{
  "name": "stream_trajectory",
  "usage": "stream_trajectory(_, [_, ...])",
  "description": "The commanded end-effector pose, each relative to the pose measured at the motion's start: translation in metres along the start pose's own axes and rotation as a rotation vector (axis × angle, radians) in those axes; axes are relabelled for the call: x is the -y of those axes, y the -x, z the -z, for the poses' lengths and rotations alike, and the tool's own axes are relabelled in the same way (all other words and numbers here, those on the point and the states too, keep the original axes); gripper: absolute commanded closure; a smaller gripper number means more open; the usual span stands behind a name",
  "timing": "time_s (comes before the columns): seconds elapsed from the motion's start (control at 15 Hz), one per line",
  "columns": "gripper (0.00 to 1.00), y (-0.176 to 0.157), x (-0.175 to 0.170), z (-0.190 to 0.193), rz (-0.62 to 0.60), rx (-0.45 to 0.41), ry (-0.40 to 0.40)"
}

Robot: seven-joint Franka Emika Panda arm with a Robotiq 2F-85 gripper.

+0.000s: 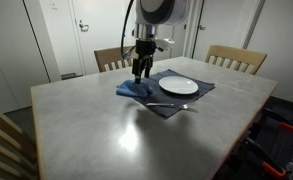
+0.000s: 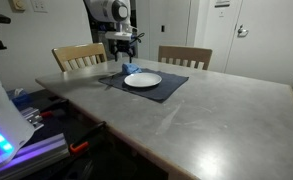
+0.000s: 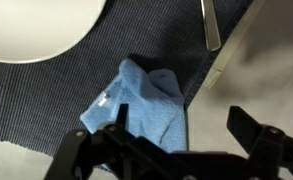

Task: Use the blue towel to wipe the white plate

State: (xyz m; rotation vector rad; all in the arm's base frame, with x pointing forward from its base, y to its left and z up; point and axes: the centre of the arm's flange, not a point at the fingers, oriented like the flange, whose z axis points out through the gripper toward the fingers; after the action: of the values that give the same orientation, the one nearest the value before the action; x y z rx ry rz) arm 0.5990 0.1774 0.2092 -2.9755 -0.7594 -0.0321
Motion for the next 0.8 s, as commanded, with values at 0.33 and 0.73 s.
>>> stream_trajectory(0.33, [0.00, -0.010, 0.004, -0.019, 0.067, 0.043, 0.048])
stream_trajectory(0.73, [0.04, -0.011, 0.004, -0.024, 0.085, 0.050, 0.063])
